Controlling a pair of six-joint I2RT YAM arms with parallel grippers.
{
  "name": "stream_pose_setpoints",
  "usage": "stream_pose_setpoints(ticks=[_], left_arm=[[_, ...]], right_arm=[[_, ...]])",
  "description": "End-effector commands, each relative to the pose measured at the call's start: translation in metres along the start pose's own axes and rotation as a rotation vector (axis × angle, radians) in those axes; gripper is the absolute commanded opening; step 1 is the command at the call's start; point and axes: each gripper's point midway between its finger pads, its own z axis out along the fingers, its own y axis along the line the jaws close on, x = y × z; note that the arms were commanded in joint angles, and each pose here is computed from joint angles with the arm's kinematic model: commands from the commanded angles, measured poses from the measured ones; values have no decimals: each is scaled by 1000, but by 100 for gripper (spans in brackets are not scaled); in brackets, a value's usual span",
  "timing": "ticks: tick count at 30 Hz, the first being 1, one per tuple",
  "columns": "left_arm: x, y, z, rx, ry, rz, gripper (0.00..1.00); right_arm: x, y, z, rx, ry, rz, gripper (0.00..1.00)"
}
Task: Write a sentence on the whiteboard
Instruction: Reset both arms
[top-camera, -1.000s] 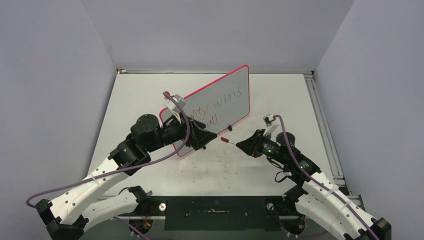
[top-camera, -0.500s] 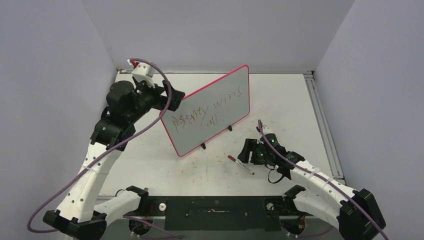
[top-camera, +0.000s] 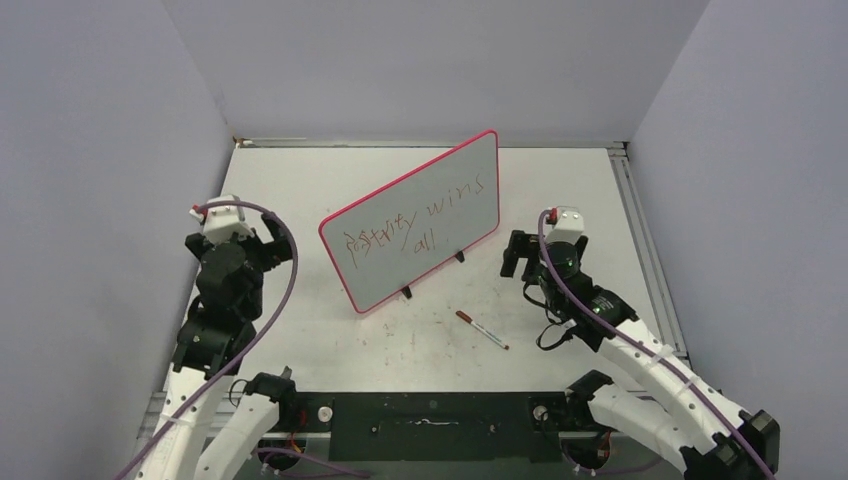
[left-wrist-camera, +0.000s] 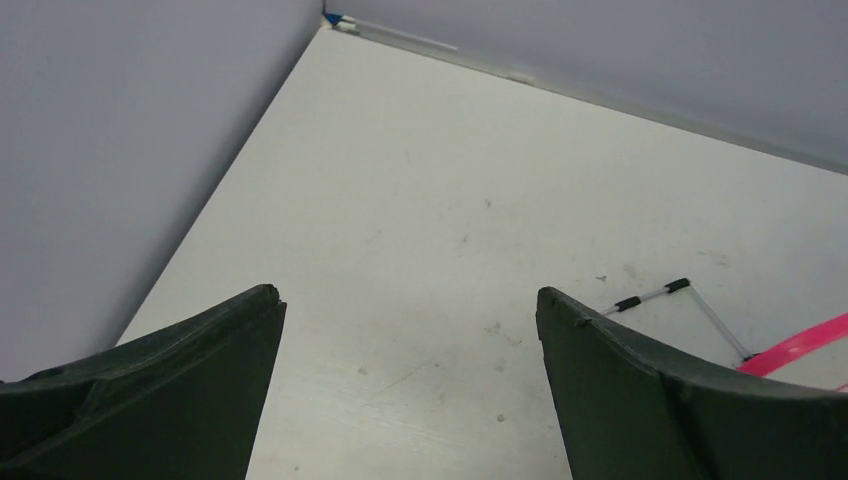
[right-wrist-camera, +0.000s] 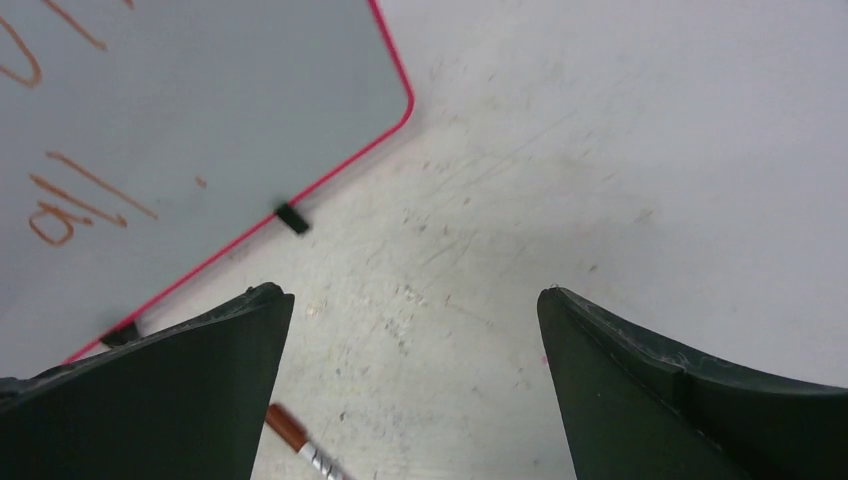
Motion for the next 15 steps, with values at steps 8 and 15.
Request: stream_pose_setpoints(ticks=[8,15], left_arm=[[36,57,-27,-217,-6,-43,96],[38,51,-23,-198,8,-47,96]], right_arm=[[-126,-31,-61,143,-426,-58,90],[-122,-31,-59,149,-391,-87,90]])
